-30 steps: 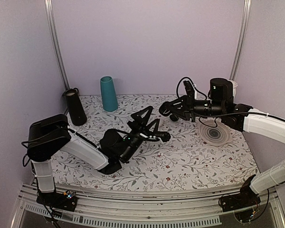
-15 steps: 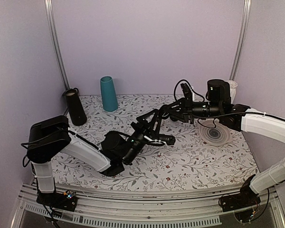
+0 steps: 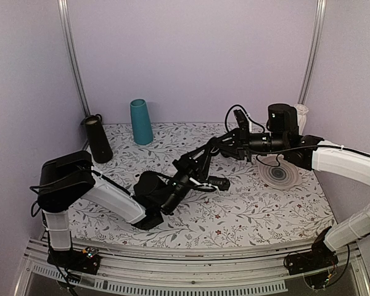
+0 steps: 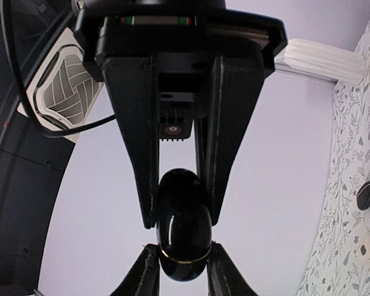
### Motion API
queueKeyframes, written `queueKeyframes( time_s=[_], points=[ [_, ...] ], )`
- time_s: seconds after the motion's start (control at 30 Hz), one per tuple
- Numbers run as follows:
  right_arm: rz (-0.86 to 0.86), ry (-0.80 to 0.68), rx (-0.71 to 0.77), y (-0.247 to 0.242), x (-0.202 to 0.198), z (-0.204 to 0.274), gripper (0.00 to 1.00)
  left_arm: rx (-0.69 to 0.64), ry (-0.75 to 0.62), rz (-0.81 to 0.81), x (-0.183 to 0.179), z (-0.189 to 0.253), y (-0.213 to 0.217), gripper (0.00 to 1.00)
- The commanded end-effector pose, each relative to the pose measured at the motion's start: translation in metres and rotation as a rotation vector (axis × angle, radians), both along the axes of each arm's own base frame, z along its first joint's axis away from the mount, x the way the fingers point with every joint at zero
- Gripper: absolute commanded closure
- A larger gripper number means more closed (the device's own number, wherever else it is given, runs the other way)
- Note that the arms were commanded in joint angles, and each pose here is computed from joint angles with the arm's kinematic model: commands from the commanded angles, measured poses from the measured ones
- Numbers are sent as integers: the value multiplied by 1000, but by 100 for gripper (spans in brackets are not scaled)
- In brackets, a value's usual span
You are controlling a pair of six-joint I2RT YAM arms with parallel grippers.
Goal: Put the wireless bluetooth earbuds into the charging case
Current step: Pass from the right arm to the left
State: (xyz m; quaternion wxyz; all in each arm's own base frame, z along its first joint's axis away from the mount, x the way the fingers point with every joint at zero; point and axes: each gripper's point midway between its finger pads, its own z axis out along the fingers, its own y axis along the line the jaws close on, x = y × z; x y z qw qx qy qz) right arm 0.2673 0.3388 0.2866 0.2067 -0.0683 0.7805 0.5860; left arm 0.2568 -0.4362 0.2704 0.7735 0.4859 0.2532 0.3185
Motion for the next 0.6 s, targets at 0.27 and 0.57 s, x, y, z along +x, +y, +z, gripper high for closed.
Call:
queueKeyframes(
  time_s=[0.27,0.57],
  points=[
    [33,-18,31,5,0,11,96,-184,-62,-30,-14,41,13,89],
    [2,-48,13,1,3,11,58,-251,-2,-53,-13,54,21,100]
  ],
)
